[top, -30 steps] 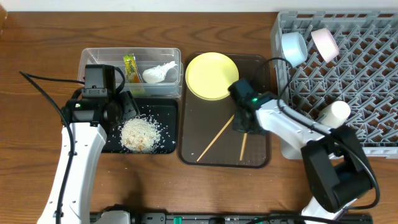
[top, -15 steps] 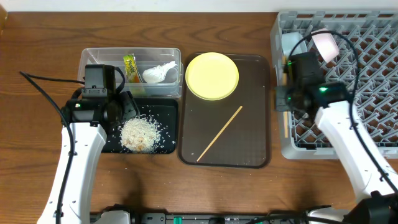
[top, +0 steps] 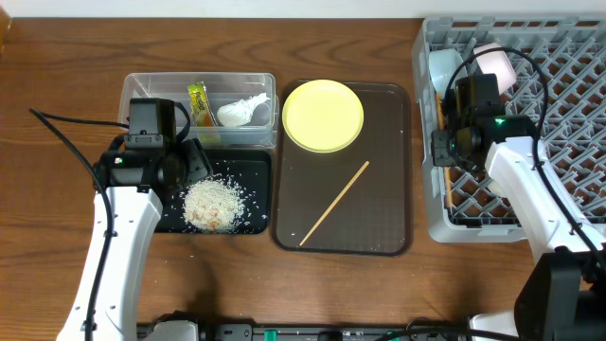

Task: Sort waste into correct bins and load items into the dishwasher rack
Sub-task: 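Carry the chopstick to the rack and drop it in, then pinch the second chopstick with the right gripper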

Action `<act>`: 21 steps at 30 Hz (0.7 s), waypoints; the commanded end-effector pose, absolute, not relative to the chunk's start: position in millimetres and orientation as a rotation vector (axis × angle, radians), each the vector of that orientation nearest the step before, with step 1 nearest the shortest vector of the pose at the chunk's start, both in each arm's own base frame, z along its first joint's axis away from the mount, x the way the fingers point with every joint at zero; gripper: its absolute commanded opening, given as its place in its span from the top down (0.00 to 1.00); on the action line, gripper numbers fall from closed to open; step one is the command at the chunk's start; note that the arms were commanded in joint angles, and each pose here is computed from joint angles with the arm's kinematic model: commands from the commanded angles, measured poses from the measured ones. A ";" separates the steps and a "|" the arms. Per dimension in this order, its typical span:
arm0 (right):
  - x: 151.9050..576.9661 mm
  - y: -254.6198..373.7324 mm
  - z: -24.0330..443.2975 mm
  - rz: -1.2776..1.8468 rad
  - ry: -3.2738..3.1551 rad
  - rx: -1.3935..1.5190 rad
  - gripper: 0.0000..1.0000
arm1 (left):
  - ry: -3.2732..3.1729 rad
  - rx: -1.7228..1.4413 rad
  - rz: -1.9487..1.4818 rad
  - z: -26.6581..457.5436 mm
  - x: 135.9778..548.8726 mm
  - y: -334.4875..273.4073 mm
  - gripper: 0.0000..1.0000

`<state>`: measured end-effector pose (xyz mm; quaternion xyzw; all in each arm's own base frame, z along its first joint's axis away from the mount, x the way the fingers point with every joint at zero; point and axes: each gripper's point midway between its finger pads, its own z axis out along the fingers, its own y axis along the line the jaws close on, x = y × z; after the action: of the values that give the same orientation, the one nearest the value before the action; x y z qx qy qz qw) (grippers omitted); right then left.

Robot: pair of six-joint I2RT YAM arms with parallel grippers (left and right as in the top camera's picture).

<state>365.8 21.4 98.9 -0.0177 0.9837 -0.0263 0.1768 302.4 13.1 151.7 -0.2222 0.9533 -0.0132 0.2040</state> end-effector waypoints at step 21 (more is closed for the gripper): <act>351.5 190.0 117.4 0.443 2.771 -0.068 0.48 | 2.641 -0.644 -0.016 155.5 303.6 17.4 0.30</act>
<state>371.8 169.7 150.0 -0.0669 0.9606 0.1496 0.2245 302.5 13.2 151.8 -0.2222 0.9533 -0.0130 0.2042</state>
